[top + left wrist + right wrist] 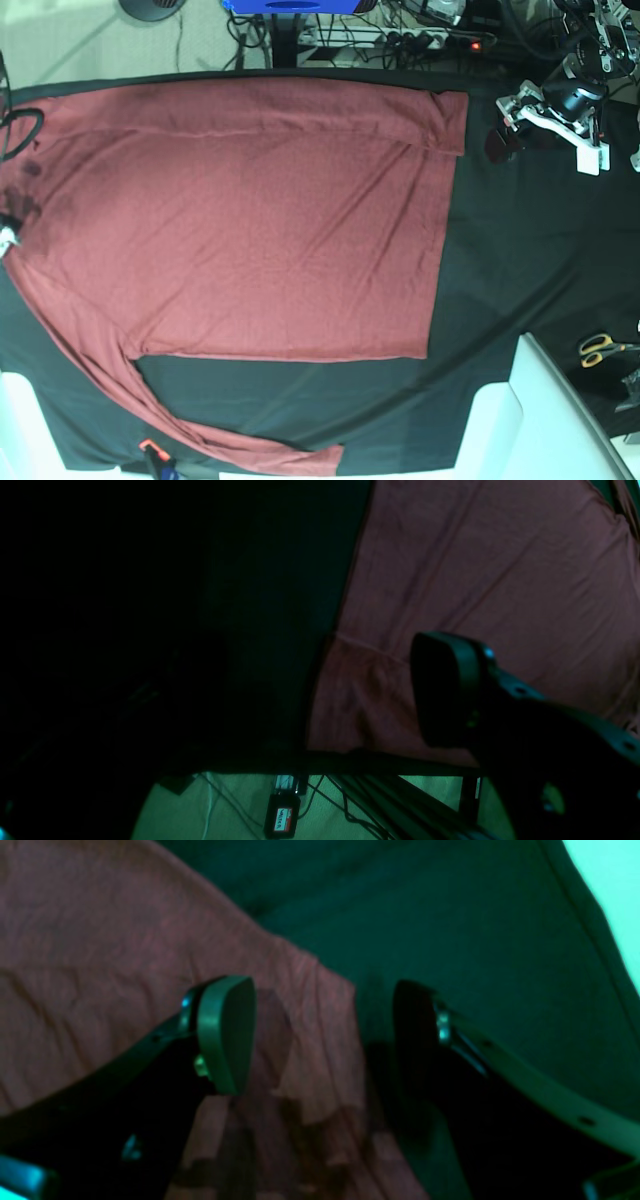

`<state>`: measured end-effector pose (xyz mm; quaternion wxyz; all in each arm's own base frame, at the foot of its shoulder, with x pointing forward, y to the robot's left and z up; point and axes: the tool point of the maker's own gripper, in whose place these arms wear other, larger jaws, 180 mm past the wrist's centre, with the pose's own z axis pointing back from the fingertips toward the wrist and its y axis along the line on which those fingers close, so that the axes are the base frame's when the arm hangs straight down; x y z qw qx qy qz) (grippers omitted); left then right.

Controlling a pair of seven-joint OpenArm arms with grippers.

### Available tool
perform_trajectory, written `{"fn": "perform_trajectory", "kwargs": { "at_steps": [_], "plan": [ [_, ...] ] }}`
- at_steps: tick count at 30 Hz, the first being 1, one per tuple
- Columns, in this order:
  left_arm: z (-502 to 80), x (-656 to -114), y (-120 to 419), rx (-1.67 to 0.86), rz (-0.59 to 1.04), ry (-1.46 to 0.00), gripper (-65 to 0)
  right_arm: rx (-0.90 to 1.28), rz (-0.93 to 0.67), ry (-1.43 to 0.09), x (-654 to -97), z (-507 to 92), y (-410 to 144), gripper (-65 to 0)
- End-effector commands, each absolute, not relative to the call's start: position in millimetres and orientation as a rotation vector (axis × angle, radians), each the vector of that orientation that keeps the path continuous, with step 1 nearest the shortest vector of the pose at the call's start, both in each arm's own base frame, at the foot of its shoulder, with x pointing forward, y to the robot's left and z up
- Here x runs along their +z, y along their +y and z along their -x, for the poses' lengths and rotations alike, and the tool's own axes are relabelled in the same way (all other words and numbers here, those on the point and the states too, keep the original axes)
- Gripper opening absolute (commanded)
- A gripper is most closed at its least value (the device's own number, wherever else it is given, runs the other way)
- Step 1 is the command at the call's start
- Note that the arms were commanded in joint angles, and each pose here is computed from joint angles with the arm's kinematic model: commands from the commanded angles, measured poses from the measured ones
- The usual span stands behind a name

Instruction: Fold the T-shirt properly

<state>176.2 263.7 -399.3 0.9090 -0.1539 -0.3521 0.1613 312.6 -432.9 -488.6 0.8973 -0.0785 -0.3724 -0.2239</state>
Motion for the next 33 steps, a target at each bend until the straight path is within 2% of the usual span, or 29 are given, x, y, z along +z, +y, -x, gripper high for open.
{"fn": "perform_trajectory", "kwargs": {
  "at_steps": [1, 8, 9, 11, 14, 16, 29, 33],
  "plan": [
    [-181, -390, 268, 0.327, 0.314, -0.763, -10.0, -0.472, 0.179, -0.817, -475, -321, -444, -24.5],
    [-178, -392, 268, 0.328, 0.312, -0.755, -10.0, -0.471, 0.166, -0.794, -486, -313, -434, -25.5],
    [-178, -392, 268, 0.328, 0.311, -0.753, -10.0, -0.471, 0.166, -0.794, -486, -313, -434, -27.3],
    [-178, -392, 268, 0.328, 0.311, -0.753, -10.0, -0.468, 0.166, -0.793, -487, -313, -434, -34.5],
    [-177, -393, 267, 0.326, 0.313, -0.75, -10.0, -0.47, 0.167, -0.797, -486, -314, -435, -55.1],
    [-177, -393, 265, 0.324, 0.318, -0.749, -10.0, -0.468, 0.169, -0.799, -485, -315, -435, -65.0],
    [-180, -394, 260, 0.334, 0.328, -0.755, -10.0, -0.45, 0.218, -0.834, -463, -294, -453, -65.0],
    [-181, -394, 260, 0.334, 0.329, -0.756, -10.0, -0.412, 0.142, -0.852, -448, -297, -435, -65.0]
  ]
}}
